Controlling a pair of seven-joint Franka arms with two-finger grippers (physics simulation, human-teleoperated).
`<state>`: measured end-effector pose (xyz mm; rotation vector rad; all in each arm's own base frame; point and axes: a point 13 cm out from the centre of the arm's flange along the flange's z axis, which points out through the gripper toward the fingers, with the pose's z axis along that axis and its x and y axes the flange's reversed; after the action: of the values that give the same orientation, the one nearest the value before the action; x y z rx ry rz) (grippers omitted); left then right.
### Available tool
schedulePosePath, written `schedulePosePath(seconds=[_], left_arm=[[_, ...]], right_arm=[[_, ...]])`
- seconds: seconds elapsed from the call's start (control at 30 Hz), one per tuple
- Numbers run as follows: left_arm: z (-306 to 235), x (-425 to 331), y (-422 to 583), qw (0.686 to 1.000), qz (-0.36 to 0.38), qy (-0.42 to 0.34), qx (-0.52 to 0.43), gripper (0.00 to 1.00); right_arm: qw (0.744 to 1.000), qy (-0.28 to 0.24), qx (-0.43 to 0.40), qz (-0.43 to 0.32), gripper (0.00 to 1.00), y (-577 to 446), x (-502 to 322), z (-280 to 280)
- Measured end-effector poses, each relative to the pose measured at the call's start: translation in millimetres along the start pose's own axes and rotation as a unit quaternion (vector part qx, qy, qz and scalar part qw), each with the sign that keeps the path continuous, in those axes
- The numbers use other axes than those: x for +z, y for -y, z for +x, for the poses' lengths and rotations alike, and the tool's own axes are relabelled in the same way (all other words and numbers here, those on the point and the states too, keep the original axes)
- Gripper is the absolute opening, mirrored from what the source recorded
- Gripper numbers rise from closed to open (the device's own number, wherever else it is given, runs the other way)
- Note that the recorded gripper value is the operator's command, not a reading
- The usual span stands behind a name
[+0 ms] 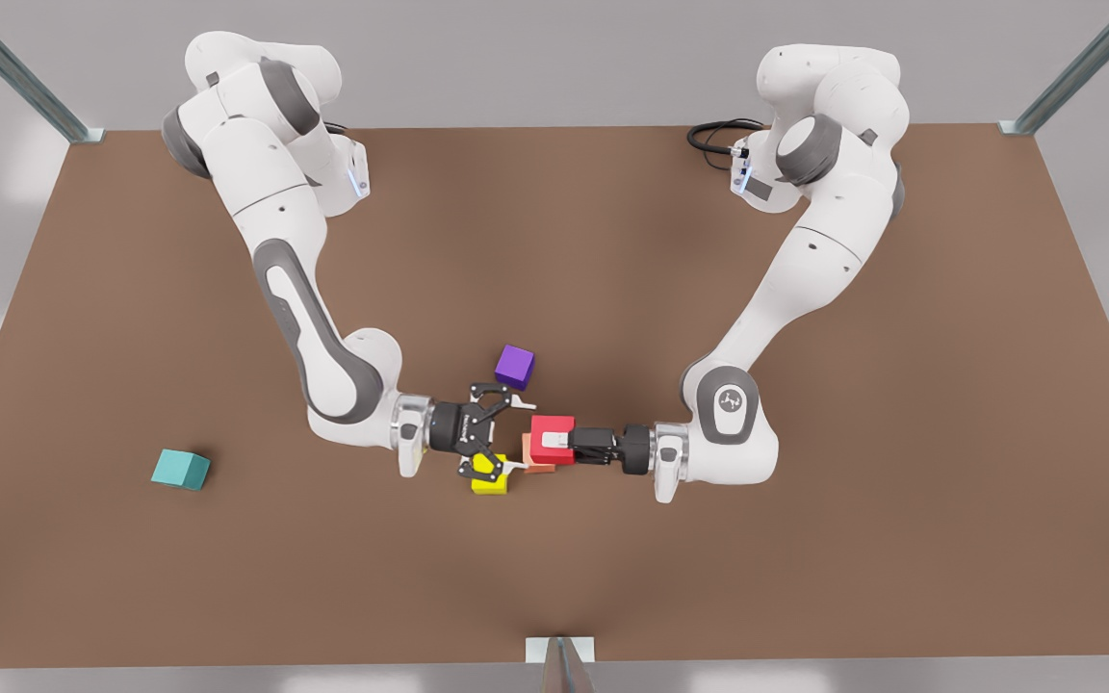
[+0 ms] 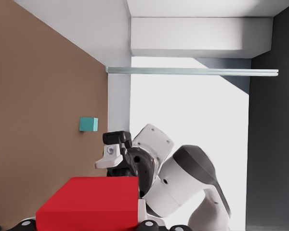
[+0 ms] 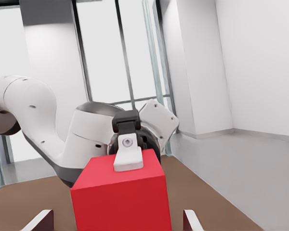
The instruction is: Pick up red wooden cube and pass to hand red wooden cube and place in blue wooden cube
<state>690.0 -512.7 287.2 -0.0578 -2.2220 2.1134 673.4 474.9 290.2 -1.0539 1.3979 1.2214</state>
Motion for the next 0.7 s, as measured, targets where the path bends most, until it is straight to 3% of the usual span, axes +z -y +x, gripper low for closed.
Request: schedulePosePath(seconds=[0.7], left_arm=[[0, 0, 1, 1.000, 0.001, -0.001, 0.000, 0.57]], right_arm=[[1.000, 0.006, -0.002, 0.000, 0.99, -6, 42, -6]])
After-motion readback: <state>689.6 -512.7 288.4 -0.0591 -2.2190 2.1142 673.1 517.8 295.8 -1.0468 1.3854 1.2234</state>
